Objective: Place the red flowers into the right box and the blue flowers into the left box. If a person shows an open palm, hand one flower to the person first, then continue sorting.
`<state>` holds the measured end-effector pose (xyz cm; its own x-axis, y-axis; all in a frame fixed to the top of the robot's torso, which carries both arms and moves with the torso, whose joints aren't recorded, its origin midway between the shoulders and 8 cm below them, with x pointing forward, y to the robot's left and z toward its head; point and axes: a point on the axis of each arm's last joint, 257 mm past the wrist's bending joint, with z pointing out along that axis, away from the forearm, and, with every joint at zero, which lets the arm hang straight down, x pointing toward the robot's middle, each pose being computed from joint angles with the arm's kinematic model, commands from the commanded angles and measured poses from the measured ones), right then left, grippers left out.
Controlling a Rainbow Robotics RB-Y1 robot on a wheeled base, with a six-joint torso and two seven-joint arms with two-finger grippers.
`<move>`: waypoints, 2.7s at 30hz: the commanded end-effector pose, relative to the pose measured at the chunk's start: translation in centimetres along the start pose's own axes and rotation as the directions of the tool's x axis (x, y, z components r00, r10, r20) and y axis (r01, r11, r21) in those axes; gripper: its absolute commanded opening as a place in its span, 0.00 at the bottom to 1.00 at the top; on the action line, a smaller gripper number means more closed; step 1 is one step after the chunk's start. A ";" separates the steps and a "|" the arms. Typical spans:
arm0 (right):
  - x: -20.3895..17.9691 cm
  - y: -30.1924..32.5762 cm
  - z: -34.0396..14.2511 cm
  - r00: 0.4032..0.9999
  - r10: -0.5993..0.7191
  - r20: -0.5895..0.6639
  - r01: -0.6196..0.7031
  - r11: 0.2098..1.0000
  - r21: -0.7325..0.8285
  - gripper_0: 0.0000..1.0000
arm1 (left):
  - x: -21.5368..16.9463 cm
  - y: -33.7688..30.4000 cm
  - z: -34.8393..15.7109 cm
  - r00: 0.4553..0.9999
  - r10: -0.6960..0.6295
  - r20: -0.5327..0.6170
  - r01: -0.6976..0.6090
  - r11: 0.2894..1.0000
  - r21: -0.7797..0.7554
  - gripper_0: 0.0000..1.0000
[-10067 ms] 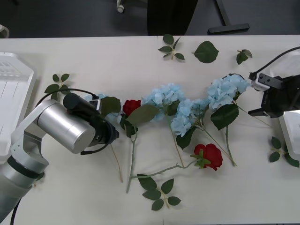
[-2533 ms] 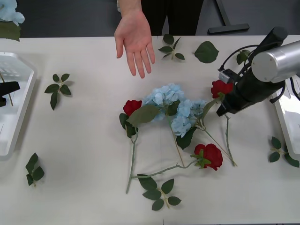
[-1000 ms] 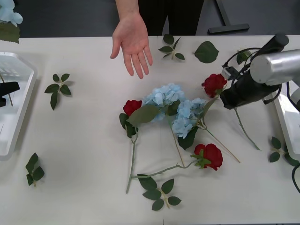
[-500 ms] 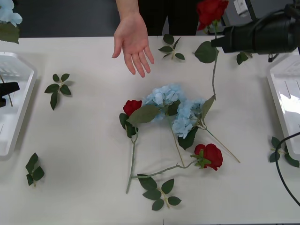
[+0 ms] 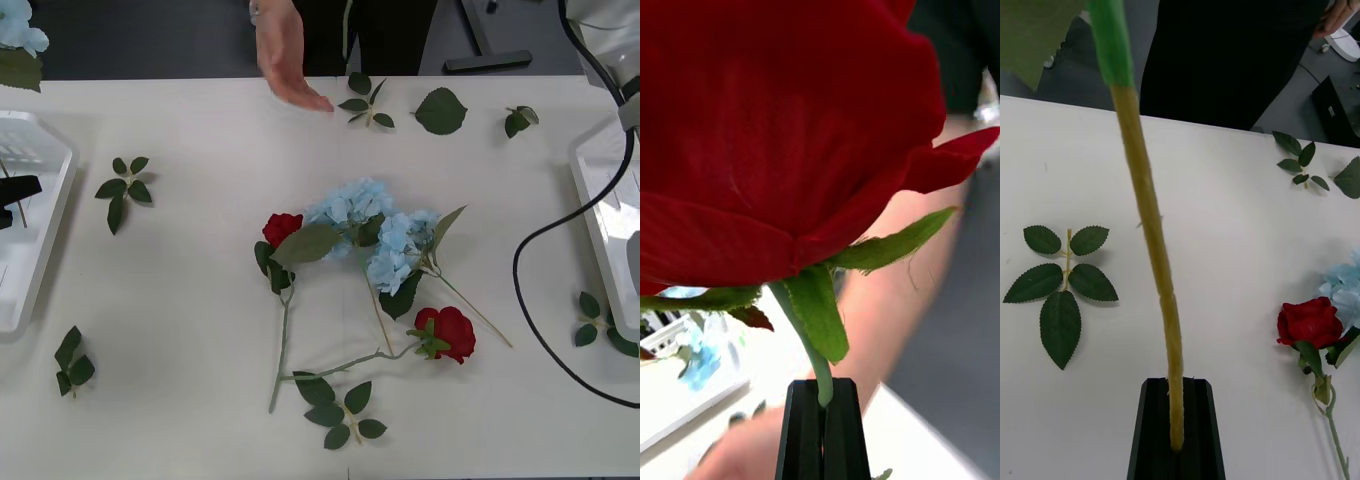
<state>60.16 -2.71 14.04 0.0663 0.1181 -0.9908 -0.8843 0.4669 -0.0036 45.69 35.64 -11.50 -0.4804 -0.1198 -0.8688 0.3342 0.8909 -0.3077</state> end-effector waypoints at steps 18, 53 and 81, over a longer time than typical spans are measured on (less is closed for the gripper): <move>-7.2 6.0 4.3 0.982 -0.080 0.172 0.099 0.989 -0.110 0.00 | -0.8 1.0 -1.3 0.999 0.040 -0.014 -0.040 0.999 -0.035 0.00; 15.8 5.3 -2.8 0.904 -0.140 -0.405 0.048 0.972 -0.228 0.88 | -0.8 1.0 -1.3 0.999 0.040 -0.014 -0.040 0.999 -0.035 0.00; 35.4 3.6 -28.9 0.342 0.027 -0.939 0.191 0.977 0.098 0.93 | -0.2 12.1 -7.1 0.980 -0.010 -0.200 -0.045 0.962 -0.269 0.00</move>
<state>46.88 -20.05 -23.73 -0.3903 -0.7829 -0.4846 -0.8417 0.5167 -0.1568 43.43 45.09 -15.34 -0.6334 -0.1095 -0.7660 0.1655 0.9479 -0.2723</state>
